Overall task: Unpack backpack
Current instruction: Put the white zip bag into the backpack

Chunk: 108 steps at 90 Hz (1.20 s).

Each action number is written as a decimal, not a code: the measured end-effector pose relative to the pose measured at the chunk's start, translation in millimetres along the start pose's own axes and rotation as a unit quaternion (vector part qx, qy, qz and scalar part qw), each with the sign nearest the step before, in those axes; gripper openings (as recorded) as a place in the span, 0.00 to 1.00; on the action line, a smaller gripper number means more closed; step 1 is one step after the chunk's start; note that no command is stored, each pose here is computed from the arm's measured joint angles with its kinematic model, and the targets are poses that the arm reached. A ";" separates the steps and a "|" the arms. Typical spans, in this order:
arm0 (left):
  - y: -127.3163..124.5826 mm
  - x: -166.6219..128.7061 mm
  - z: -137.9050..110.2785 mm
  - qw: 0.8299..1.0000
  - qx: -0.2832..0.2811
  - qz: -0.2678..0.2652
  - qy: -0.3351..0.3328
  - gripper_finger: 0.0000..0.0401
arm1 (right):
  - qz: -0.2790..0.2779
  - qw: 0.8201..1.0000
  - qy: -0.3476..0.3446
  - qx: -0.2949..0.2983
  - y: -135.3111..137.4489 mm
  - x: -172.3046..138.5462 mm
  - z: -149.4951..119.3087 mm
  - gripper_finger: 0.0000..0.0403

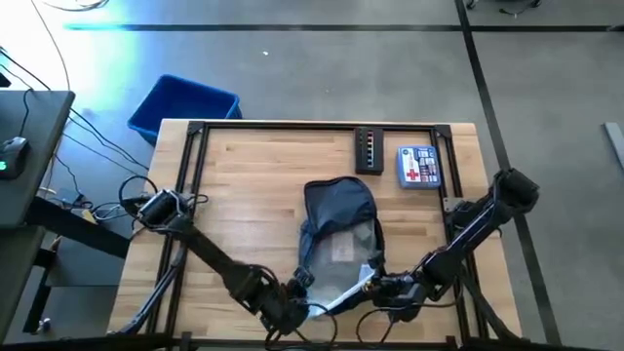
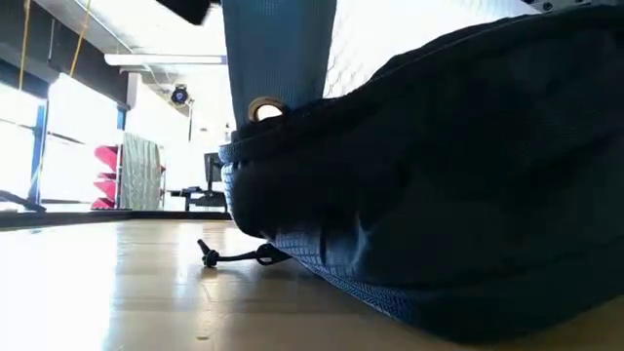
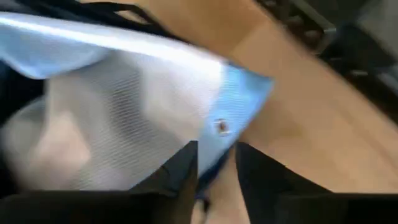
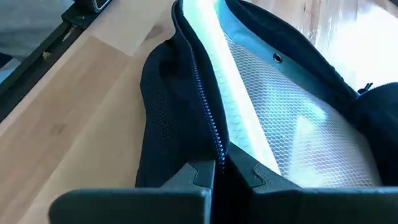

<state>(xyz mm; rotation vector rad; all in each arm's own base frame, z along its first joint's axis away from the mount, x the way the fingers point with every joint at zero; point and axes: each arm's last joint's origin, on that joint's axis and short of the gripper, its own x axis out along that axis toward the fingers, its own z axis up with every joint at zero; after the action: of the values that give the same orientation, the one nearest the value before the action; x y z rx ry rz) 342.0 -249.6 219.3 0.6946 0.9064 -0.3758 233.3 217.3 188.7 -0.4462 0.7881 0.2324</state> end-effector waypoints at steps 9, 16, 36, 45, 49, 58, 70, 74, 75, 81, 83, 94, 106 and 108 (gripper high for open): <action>2.9 8.5 -5.8 1.000 -0.003 -0.015 0.024 0.33 | 0.000 1.000 -0.001 0.001 -0.5 0.2 0.2 0.00; 3.6 19.9 -13.4 0.998 0.001 -0.031 0.057 0.38 | 0.004 1.000 0.000 0.003 -0.2 0.2 0.2 0.00; 6.3 60.6 -28.5 0.993 0.024 -0.026 0.112 0.44 | 0.009 1.000 -0.003 0.005 0.2 0.3 0.7 0.00; 4.4 66.9 -32.1 0.991 0.025 -0.041 0.123 0.36 | 0.009 1.000 -0.001 0.005 0.2 0.2 0.4 0.00; 2.4 66.3 -31.7 0.991 0.026 -0.045 0.123 0.28 | 0.009 1.000 0.001 0.004 0.2 0.2 -0.1 0.00; -1.5 53.8 -26.5 0.993 0.019 -0.049 0.108 0.06 | 0.008 1.000 0.005 0.013 -0.4 0.5 -0.7 0.00; 0.1 21.4 -11.2 0.997 0.009 -0.039 0.072 0.03 | -0.004 0.999 0.022 0.033 -4.8 2.2 -3.9 0.00; 0.6 10.0 -7.6 0.997 0.013 -0.030 0.064 0.01 | -0.014 0.999 0.030 0.038 -7.0 0.9 -4.7 0.00; 1.1 6.9 -6.6 0.998 0.014 -0.027 0.061 0.01 | -0.017 0.999 0.032 0.039 -7.6 0.1 -4.7 0.00; 4.3 -13.3 -1.0 0.999 0.009 -0.001 0.040 0.01 | -0.034 0.998 0.029 0.049 -11.8 -7.8 1.4 0.00; 5.4 -20.3 0.7 0.999 0.007 0.011 0.032 0.01 | -0.038 0.998 0.024 0.052 -12.4 -11.7 4.3 0.00; 9.2 -50.0 7.9 0.999 -0.001 0.049 -0.012 0.00 | -0.066 0.996 0.004 0.058 -15.0 -25.3 12.6 0.00; 10.5 -54.5 7.7 0.998 -0.001 0.059 -0.014 0.00 | -0.057 0.994 0.027 0.087 -18.3 -19.3 5.2 0.00; 10.5 -54.0 7.5 0.998 -0.001 0.060 -0.013 0.00 | -0.053 0.994 0.033 0.091 -17.9 -17.4 2.5 0.00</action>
<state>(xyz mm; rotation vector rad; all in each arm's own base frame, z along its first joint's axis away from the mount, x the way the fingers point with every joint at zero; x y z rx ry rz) 321.4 -246.4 270.7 0.7368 0.8354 -0.2759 229.5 202.0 208.3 -0.3238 0.8407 0.0470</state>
